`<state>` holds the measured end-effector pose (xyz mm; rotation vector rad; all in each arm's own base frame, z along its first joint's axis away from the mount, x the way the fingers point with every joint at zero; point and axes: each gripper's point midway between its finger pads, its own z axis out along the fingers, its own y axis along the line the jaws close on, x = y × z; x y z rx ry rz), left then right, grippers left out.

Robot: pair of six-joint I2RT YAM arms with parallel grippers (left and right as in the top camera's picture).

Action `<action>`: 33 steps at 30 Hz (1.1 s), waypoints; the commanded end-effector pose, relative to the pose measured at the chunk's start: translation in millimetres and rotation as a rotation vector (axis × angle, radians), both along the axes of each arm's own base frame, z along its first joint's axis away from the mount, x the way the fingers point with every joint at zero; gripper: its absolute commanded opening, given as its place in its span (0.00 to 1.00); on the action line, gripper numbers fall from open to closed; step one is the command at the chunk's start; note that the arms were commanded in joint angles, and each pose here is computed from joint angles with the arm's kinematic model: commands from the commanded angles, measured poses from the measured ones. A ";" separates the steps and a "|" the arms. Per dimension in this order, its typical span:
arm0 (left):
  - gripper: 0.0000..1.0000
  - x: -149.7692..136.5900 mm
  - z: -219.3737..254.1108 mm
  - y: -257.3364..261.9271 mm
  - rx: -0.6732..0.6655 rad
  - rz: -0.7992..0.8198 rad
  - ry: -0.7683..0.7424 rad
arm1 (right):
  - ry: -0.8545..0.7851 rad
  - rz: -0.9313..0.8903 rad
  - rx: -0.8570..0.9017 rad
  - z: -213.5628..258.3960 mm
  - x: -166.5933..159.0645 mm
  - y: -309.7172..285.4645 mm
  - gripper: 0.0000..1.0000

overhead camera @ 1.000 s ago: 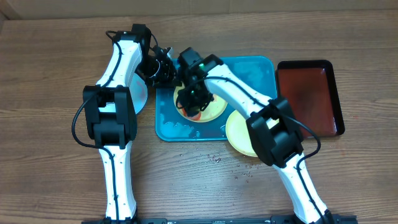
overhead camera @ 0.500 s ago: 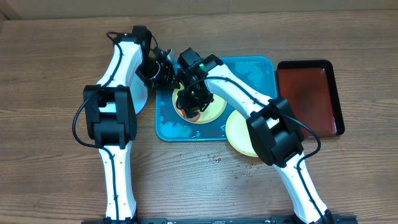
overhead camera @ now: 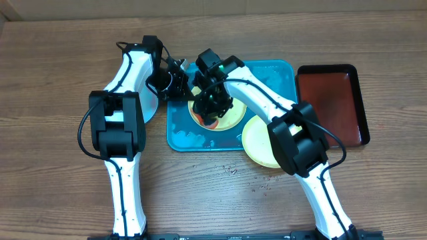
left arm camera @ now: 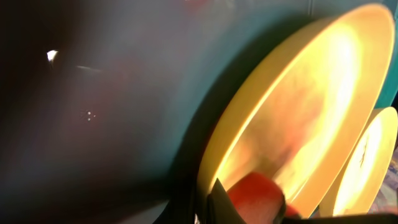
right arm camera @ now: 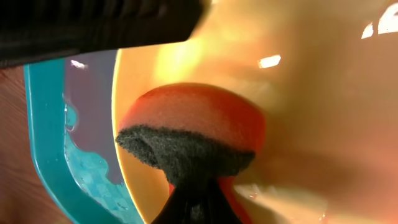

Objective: Clean dirty plates on tray and stack at the side
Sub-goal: 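Scrub the upper yellow plate with the sponge while the left gripper holds it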

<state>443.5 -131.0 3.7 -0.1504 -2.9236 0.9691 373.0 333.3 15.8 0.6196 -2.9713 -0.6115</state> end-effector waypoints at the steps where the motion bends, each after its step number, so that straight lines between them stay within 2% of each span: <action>1: 0.04 -17.7 -26.7 4.3 0.058 0.010 0.087 | 0.075 -0.122 -0.009 -11.6 3.1 -9.0 0.04; 8: 0.04 -16.4 -29.0 12.8 0.087 0.053 0.109 | 0.069 -0.278 -0.027 -9.6 38.6 -49.0 0.04; 18: 0.04 -19.2 -28.6 12.9 0.088 0.052 0.121 | -0.051 -0.395 -0.140 -14.1 82.8 -108.9 0.04; 25: 0.04 -19.1 -28.7 12.4 0.088 0.051 0.120 | -0.203 -0.332 -0.118 -15.0 105.8 -92.5 0.04; 33: 0.04 -19.0 -28.6 12.4 0.087 0.051 0.120 | -0.259 -0.222 -0.091 -18.0 96.3 -55.3 0.04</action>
